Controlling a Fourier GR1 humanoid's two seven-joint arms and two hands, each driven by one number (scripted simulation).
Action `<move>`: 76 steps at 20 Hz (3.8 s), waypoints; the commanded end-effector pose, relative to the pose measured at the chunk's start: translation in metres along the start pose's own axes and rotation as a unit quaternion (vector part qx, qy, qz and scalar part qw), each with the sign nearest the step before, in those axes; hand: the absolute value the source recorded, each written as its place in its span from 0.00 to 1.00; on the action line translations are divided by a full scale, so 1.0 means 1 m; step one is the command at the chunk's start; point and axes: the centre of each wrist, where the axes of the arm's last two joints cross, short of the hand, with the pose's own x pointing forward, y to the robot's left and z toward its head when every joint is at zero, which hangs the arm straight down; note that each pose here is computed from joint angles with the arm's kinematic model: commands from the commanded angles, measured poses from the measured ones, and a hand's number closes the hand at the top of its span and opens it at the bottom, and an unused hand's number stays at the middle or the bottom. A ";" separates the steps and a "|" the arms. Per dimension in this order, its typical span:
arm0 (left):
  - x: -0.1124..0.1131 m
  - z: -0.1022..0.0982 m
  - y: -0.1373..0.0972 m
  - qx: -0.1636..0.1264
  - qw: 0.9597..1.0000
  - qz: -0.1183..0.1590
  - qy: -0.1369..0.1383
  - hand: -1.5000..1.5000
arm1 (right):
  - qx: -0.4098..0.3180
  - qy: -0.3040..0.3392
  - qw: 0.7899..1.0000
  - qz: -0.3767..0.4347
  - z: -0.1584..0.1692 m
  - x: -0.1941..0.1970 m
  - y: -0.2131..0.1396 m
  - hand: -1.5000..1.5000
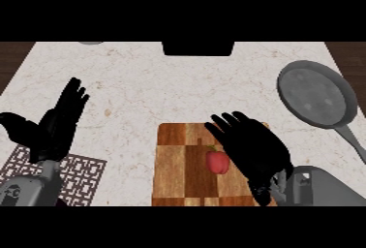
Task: Pick the bell pepper from the cutting board and place it in the pan
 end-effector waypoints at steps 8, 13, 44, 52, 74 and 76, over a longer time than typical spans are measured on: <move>-0.001 -0.005 0.006 0.000 1.000 0.005 0.005 0.50 | 0.027 0.051 0.990 0.128 -0.005 0.047 0.017 0.00; -0.004 -0.006 0.013 0.009 1.000 0.000 0.000 0.50 | -0.007 0.056 0.991 0.121 0.011 0.060 0.025 0.00; 0.013 0.007 -0.004 0.004 1.000 0.009 0.001 0.50 | 0.044 0.090 0.988 0.117 -0.089 0.065 0.074 0.00; 0.012 -0.003 0.006 0.005 1.000 0.001 -0.006 0.50 | 0.047 0.088 0.990 0.104 -0.104 0.049 0.102 0.00; 0.007 0.003 0.009 0.005 1.000 0.003 0.003 0.50 | -0.095 0.012 0.994 0.060 -0.085 0.044 0.086 1.00; -0.005 0.004 0.005 0.015 1.000 0.006 0.006 0.50 | -0.114 0.047 0.992 0.005 -0.078 0.004 0.093 1.00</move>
